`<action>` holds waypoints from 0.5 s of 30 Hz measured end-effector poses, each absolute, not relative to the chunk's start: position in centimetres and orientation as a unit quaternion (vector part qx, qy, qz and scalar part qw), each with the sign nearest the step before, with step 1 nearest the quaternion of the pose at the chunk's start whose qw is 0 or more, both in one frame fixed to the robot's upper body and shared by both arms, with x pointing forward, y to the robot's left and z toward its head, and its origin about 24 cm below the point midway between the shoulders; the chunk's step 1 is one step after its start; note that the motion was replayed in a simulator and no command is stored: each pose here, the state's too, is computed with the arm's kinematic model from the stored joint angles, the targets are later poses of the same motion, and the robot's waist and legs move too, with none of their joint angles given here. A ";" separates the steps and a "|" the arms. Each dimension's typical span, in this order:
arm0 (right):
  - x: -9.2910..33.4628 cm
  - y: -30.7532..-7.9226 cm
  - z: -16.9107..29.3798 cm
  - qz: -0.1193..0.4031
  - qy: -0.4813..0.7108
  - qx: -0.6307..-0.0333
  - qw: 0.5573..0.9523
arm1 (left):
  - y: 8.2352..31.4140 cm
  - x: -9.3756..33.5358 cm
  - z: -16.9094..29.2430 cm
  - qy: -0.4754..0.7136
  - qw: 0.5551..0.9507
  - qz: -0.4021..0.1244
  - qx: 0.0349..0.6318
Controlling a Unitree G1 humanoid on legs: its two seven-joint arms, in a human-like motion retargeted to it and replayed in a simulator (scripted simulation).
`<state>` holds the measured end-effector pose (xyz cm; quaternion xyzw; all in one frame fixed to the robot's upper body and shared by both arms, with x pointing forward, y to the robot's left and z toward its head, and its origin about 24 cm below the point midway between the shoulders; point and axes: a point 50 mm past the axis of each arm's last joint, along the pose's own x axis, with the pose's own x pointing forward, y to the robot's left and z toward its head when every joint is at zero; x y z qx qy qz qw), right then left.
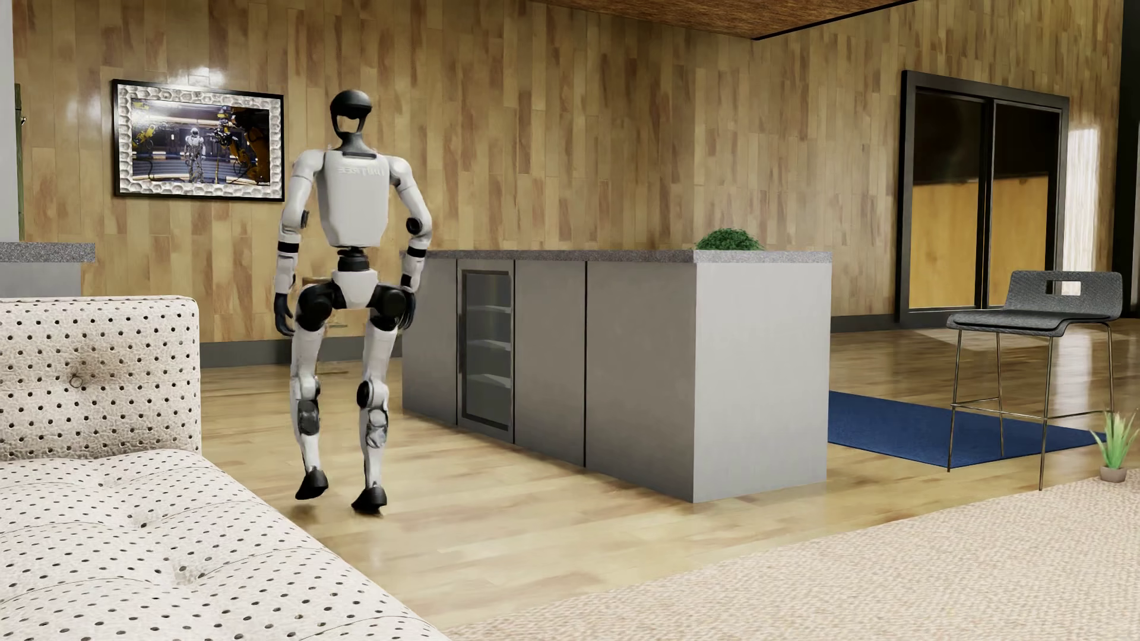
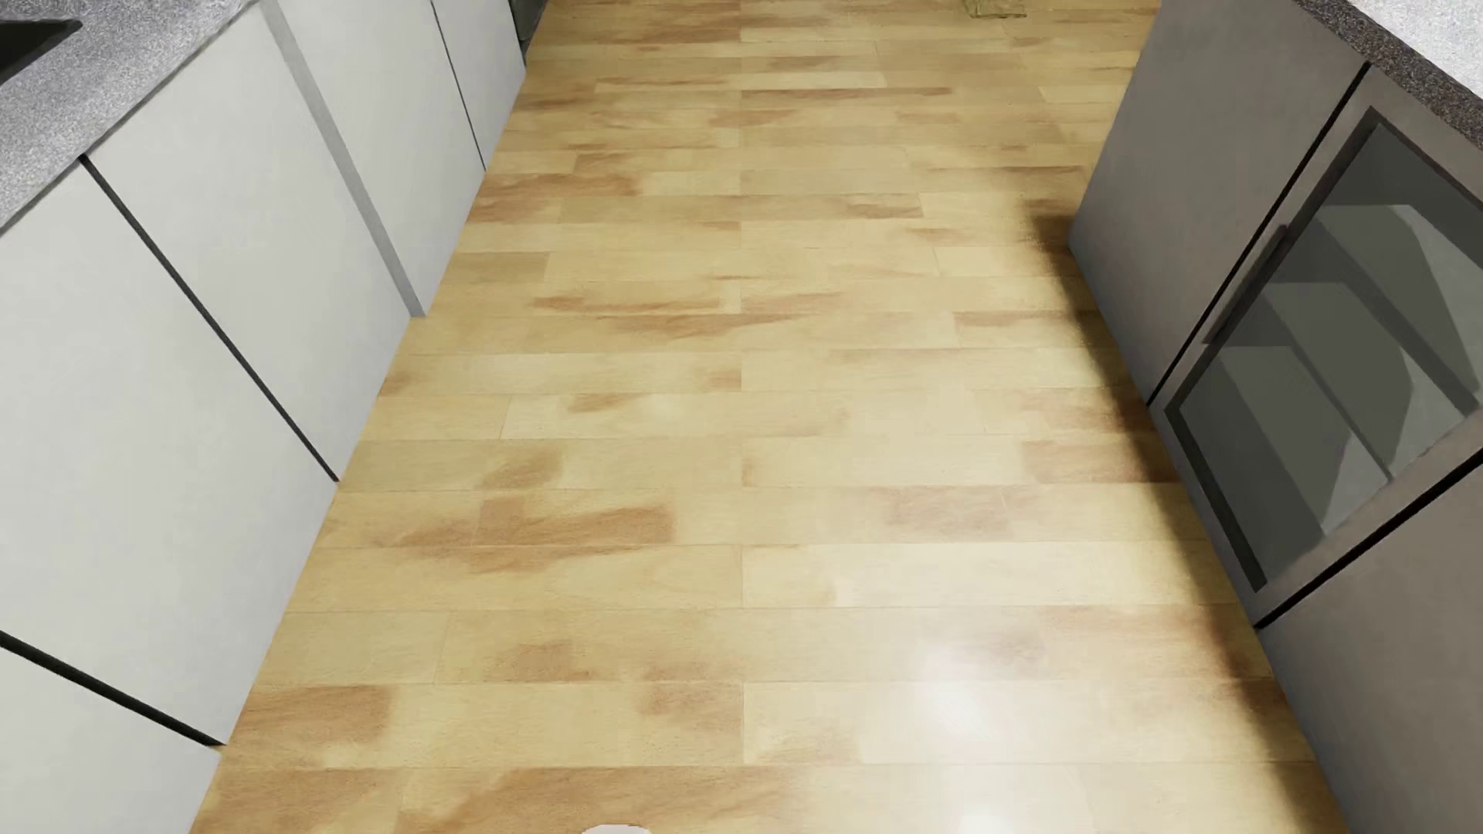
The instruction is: Walk towards the wood shelves
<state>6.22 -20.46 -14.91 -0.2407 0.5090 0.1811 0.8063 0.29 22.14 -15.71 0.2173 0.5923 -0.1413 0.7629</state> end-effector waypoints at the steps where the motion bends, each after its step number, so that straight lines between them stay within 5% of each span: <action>1: 8.8 -20.4 -14.1 0.166 0.473 -0.238 0.832 | 22.3 -0.1 -15.6 0.595 0.763 -0.136 0.214; 4: 15.9 -19.7 -10.9 0.158 0.365 -0.247 0.883 | 22.3 -0.5 -15.5 0.596 0.764 -0.131 0.208; 7: 16.6 -20.0 -10.1 0.133 0.346 -0.231 0.900 | 22.8 -1.9 -15.7 0.619 0.748 -0.122 0.207; 10: 11.0 -19.3 -13.7 0.157 0.449 -0.221 0.851 | 23.6 -3.2 -16.1 0.654 0.716 -0.115 0.215; 15: 1.5 -20.0 -16.4 0.217 0.577 -0.249 0.747 | 21.9 3.1 -15.7 0.565 0.786 -0.130 0.215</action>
